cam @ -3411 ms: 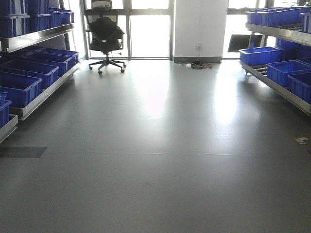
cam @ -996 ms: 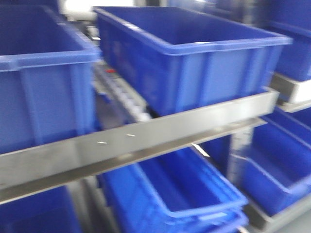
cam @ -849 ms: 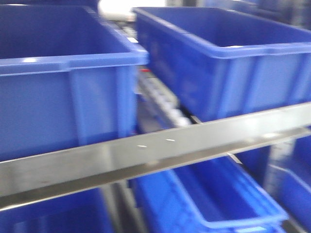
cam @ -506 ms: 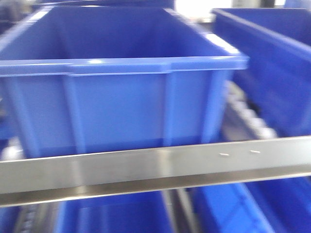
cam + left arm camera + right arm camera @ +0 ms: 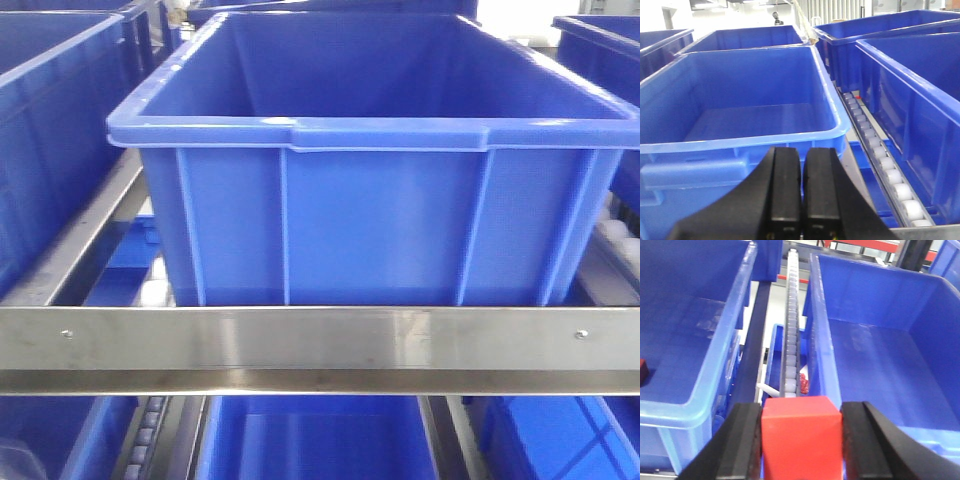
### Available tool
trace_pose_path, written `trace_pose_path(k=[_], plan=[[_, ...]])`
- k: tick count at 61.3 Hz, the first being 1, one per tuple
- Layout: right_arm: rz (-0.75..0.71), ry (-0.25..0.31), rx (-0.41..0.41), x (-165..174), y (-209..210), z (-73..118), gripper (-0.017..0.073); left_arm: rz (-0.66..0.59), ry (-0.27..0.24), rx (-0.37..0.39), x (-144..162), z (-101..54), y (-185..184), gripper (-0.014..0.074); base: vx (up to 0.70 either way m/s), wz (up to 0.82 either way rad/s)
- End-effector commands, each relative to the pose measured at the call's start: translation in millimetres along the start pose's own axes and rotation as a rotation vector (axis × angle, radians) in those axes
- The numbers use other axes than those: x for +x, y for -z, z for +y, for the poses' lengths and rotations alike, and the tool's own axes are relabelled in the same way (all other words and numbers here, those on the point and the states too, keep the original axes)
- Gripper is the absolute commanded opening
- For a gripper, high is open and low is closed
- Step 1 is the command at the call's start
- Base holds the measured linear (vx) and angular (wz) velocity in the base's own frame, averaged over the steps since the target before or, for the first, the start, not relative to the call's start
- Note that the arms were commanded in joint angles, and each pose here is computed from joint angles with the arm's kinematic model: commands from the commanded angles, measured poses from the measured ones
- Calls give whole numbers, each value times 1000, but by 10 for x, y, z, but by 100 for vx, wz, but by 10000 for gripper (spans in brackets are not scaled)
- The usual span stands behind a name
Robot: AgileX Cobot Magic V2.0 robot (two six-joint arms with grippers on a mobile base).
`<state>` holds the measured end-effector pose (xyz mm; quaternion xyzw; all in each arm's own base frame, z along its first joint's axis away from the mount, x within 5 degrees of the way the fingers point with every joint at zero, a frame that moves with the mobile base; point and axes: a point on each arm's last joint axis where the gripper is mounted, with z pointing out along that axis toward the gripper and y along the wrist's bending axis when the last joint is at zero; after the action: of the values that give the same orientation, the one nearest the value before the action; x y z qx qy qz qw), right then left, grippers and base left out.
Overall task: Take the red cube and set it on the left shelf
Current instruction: 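Move the right gripper with the red cube over a blue crate and lower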
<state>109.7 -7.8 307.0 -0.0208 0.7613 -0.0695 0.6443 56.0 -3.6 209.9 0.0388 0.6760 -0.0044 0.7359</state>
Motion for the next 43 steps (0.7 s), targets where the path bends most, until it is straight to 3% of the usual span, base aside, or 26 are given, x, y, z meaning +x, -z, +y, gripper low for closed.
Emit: trace_pose_path(k=[1, 43], plan=[[-109, 17, -2, -176, 20, -8, 50, -54, 4, -8, 4, 6, -8, 106, 0, 2], [-109, 18, -2, -176, 20, -8, 50, -54, 4, -8, 4, 6, -8, 106, 0, 0]])
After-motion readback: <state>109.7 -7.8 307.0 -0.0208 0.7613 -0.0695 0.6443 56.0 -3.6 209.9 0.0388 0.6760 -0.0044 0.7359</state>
